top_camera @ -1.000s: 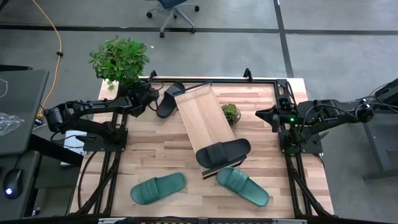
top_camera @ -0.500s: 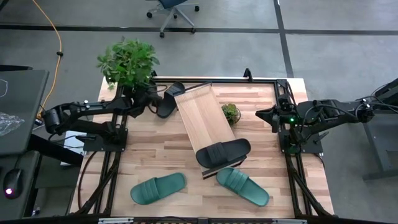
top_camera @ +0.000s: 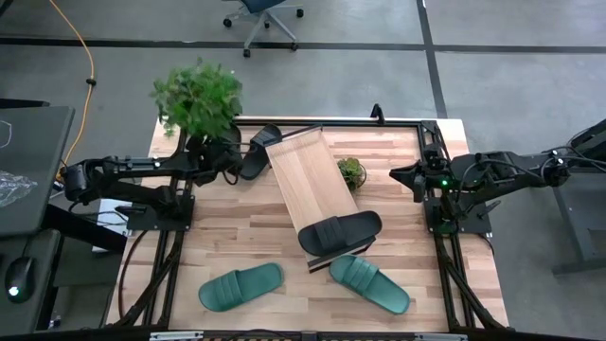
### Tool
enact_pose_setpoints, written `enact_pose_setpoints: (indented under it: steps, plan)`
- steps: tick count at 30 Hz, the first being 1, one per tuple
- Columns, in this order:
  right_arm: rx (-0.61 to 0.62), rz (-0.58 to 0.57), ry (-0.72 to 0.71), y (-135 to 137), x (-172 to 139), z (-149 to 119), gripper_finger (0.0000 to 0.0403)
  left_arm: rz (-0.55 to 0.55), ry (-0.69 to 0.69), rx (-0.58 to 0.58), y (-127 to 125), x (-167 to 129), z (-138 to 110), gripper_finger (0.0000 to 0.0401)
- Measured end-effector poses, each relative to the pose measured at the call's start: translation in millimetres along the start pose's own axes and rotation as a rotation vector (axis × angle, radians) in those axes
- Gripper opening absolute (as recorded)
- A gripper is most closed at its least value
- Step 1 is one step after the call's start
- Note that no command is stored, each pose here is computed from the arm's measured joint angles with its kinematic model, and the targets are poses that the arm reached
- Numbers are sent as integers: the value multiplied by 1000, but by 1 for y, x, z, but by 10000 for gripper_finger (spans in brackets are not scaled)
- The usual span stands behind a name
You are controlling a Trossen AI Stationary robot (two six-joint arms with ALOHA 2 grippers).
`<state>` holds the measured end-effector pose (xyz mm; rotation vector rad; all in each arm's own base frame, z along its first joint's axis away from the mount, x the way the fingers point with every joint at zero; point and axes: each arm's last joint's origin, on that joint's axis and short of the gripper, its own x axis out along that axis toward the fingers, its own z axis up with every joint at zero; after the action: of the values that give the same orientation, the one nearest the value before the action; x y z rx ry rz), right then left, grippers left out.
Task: Pick and place slides into the shelf
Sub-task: Adjust the black vase plant
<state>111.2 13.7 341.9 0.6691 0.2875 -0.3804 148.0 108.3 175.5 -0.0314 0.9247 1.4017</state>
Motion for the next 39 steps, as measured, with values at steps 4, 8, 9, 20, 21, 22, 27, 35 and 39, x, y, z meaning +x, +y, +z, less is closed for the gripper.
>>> enact_pose_setpoints:
  steps: [4,8,9,20,21,22,27,35,39]
  plan:
    - [-7,-21,0,-1,0,-1,60,-19,-20,13,2,-9,2,161]
    - [-8,-32,-13,-2,0,0,60,-28,-23,21,7,-15,0,161]
    - [-8,-32,-13,-2,0,0,60,-32,-22,21,8,-16,-1,161]
    - [-3,-33,-14,-2,0,0,60,-150,1,36,19,-26,-5,161]
    - [-4,-33,-14,-2,0,0,60,-170,1,49,20,-27,-5,161]
    - [-7,-33,-14,-2,0,0,60,-194,2,64,20,-28,-5,161]
    - [-16,-33,-15,-2,0,0,60,-319,6,115,20,-31,-5,161]
    - [-41,-33,-14,-2,0,0,60,-477,5,177,16,-33,-4,161]
    - [-41,-33,-14,-2,0,0,60,-567,-43,227,12,-35,0,161]
